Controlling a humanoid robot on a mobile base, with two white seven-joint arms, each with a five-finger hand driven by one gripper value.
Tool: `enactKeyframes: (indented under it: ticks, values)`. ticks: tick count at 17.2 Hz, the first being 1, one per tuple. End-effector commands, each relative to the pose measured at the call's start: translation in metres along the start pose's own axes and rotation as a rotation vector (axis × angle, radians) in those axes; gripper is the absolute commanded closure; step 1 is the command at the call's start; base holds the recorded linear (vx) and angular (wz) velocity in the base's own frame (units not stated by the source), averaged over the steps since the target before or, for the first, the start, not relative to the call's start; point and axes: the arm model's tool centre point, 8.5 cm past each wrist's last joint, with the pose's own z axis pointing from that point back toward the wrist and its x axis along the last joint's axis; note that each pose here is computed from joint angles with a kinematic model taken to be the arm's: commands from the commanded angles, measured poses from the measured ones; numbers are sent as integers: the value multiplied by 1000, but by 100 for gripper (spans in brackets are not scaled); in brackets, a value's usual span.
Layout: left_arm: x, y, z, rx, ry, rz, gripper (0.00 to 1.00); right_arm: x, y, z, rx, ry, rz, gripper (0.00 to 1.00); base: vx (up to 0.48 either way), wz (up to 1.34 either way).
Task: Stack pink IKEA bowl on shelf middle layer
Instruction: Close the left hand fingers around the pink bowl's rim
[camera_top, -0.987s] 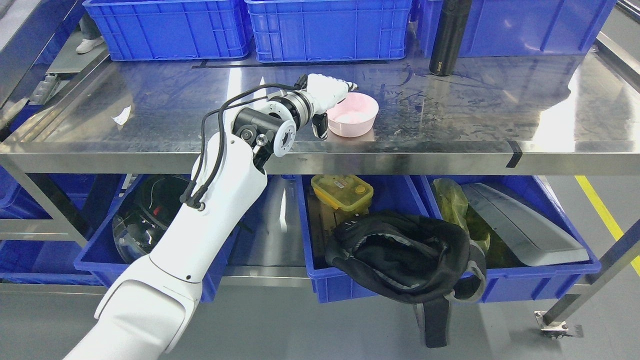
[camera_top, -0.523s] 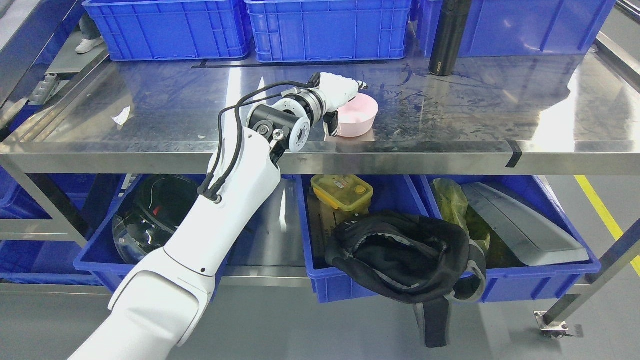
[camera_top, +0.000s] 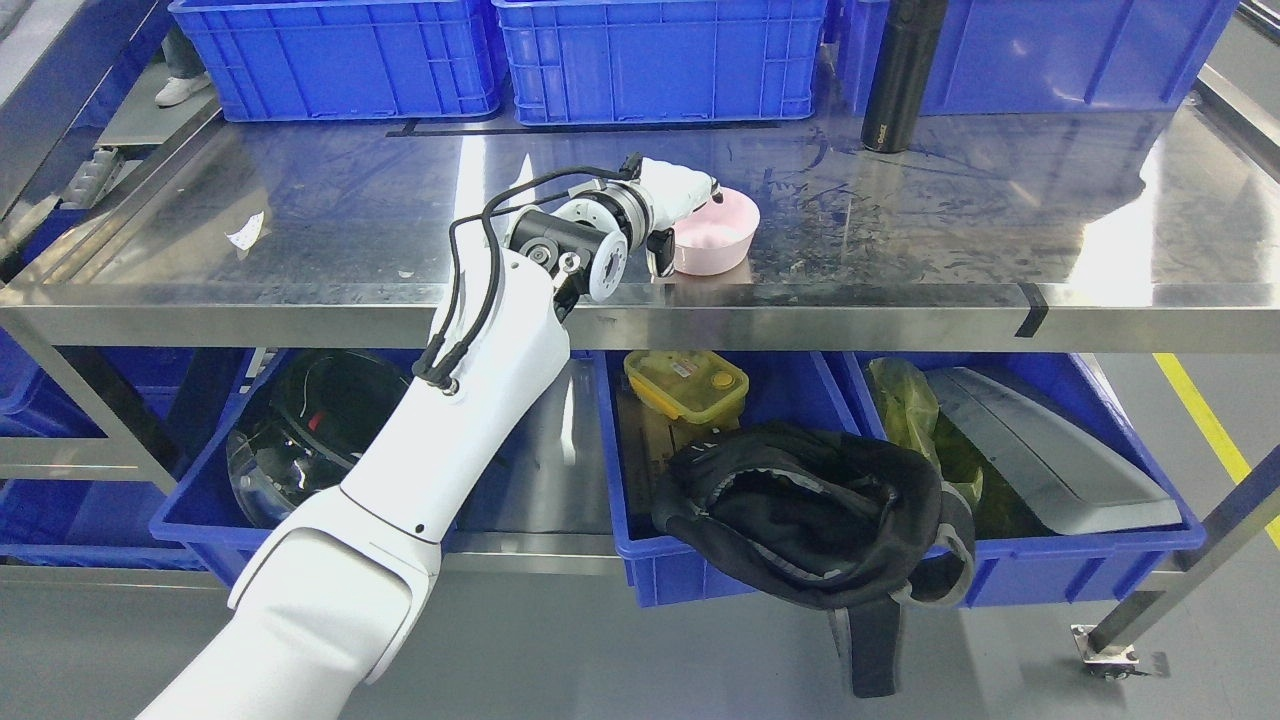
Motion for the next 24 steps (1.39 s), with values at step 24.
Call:
enactKeyframes:
  ticks: [24]
  values:
    - [-20, -27, -27, -87, -47, 165, 51, -7, -8, 0, -13, 3, 1, 0, 0, 0]
